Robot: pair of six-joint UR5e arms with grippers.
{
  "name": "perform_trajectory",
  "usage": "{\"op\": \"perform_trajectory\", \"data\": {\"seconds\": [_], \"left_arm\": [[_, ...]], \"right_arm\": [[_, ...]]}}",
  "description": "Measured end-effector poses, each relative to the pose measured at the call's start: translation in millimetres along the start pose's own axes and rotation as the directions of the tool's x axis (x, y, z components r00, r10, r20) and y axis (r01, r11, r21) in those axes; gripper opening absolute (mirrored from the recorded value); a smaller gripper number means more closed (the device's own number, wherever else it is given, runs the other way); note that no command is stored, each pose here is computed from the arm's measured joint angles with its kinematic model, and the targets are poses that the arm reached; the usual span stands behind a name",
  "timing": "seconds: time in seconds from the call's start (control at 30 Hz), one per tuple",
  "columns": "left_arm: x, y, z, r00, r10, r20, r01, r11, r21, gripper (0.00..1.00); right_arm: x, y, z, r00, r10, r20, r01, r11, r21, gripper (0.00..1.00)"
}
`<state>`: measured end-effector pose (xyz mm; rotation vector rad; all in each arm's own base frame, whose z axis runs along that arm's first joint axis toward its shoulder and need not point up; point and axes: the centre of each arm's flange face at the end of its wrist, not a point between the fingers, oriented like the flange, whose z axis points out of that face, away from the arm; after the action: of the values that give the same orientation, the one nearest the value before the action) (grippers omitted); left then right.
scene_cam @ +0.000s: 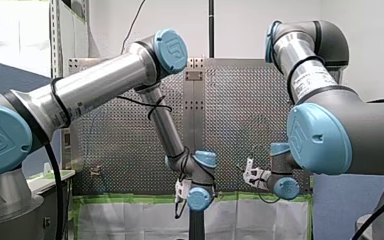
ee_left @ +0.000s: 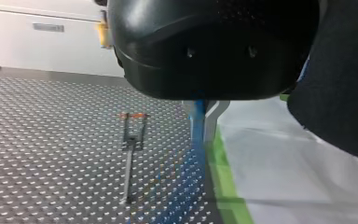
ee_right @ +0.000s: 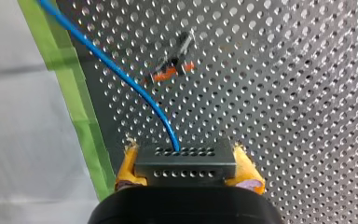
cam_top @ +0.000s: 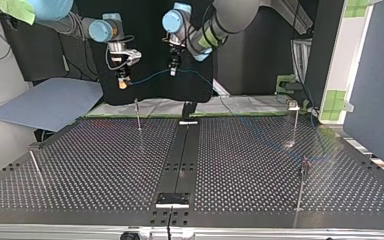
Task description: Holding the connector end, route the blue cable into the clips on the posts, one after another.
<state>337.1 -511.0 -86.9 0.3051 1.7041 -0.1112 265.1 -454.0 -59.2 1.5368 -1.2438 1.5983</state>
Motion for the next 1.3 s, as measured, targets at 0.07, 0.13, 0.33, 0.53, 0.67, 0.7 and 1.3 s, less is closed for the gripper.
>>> {"op": "perform_trajectory", "data": {"seconds": [0.07,0.13,0.33,0.53,0.67,0.7,1.3], "left_arm": [[7,-4.1,1,0.9999,0.006,-0.012,-0.006,1.0000,0.003,0.02],[14,-8.3,1,0.9996,0.011,-0.025,-0.011,0.9999,0.005,0.02],[33,-19.3,1,0.9987,0.016,-0.049,-0.016,0.9998,-0.009,0.02],[23,-41.2,5,0.9994,-0.032,-0.014,0.032,0.9993,-0.019,0.02],[13,-53.5,7,0.9983,-0.058,0.005,0.058,0.9979,-0.027,0.02],[11,-56.6,7,0.9980,-0.062,0.008,0.062,0.9977,-0.028,0.02],[-41,-84.1,40,0.9822,-0.155,0.106,0.168,0.9787,-0.118,0.02]], "right_arm": [[1,6.7,0.7,1.0000,-0.002,0.004,0.002,1.0000,0.000,0.00],[2,10.4,0.8,0.9999,-0.010,0.009,0.010,0.9999,0.005,0.00],[0,14.0,-1.5,0.9981,-0.047,0.040,0.047,0.9989,0.004,0.00],[0,14.8,0.8,0.9956,-0.073,0.059,0.073,0.9973,-0.003,0.00],[-1,16.2,0.4,0.9939,-0.081,0.075,0.082,0.9966,-0.011,0.00],[-1,16.3,0.5,0.9938,-0.081,0.076,0.082,0.9966,-0.012,0.00],[10,33.5,18.3,0.9951,-0.068,0.072,0.071,0.9968,-0.037,0.00]]}}
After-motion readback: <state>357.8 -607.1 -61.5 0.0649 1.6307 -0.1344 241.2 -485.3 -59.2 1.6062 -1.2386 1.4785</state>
